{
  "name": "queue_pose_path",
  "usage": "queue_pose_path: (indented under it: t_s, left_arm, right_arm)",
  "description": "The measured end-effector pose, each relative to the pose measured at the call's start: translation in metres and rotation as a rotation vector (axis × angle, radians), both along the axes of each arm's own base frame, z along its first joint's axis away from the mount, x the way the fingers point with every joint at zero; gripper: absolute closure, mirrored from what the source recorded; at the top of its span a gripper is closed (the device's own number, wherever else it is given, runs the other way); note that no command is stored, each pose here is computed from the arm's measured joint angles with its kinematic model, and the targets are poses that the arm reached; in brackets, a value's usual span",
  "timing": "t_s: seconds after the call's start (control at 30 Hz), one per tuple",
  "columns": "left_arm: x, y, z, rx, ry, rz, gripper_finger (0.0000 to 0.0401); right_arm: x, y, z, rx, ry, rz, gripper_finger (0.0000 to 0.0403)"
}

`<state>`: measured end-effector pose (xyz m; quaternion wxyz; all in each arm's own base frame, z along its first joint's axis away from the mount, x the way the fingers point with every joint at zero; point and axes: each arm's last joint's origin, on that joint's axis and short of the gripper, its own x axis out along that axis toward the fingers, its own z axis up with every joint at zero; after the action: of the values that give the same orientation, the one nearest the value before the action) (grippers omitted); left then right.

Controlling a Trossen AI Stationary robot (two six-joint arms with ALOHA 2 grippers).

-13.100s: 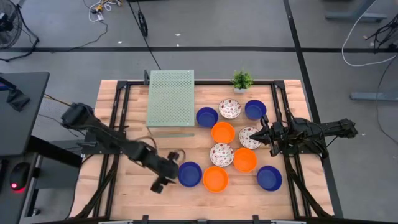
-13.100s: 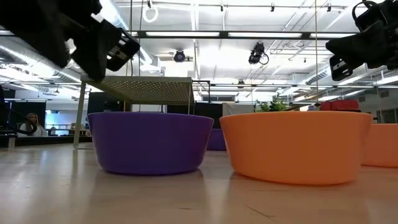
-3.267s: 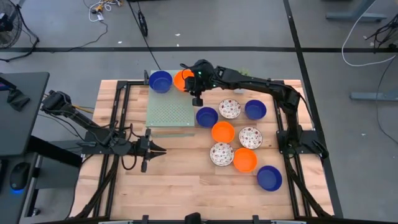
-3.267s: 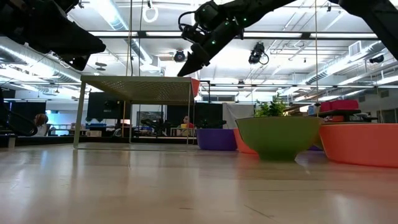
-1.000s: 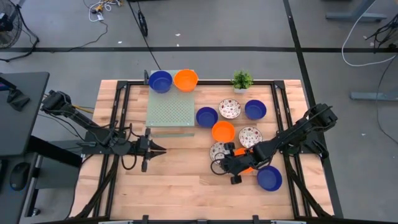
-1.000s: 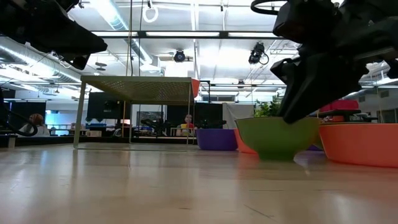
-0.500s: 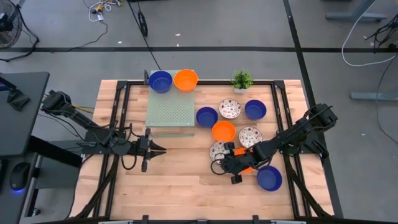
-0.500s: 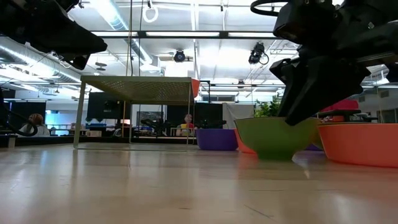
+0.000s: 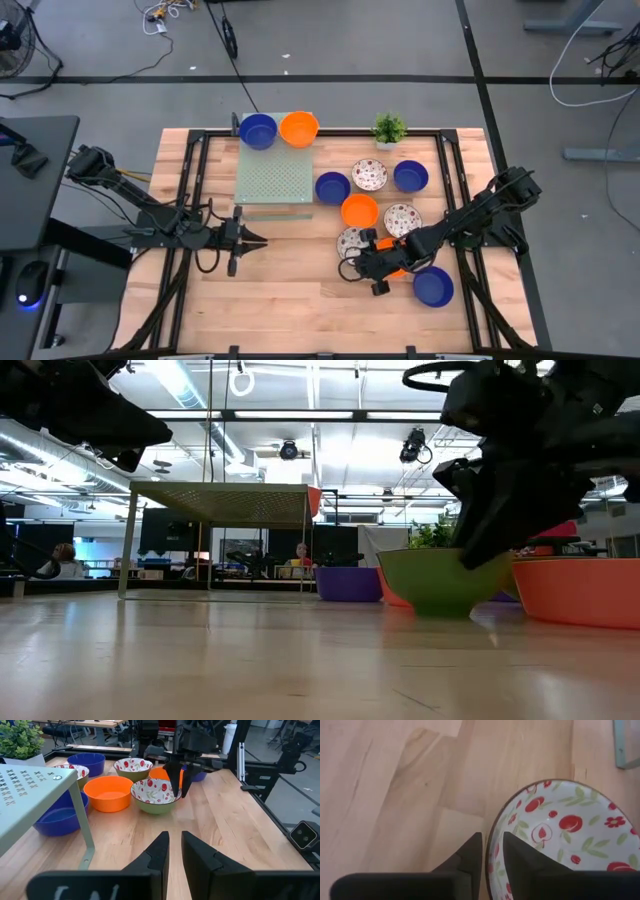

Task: Pick & Place Mini bowls
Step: Put the left bottom white bowl on the shelf

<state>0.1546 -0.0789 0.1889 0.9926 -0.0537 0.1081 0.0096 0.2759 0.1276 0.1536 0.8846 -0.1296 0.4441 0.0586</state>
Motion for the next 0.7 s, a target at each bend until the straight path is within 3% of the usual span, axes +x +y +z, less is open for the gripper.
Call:
queue_pose_path:
  t_s: [0.23, 0.43, 0.53, 0.7]
  left_arm:
    - [0.000, 0.000, 0.000, -0.001, 0.000, 0.000, 0.0348]
    - [0.000, 0.000, 0.000, -0.002, 0.000, 0.001, 0.0348]
    - [0.000, 0.000, 0.000, -0.002, 0.000, 0.001, 0.0348]
    - [0.000, 0.000, 0.000, -0.004, -0.001, 0.001, 0.0348]
  right_arm:
    - [0.001, 0.000, 0.000, -0.009, -0.016, -0.005, 0.0344]
    - [0.002, 0.000, 0.001, -0.021, -0.023, -0.010, 0.0392]
    - [0.002, 0.000, 0.002, -0.018, -0.032, -0.010, 0.0392]
    - [0.008, 0.011, 0.013, -0.029, -0.098, 0.093, 0.0398]
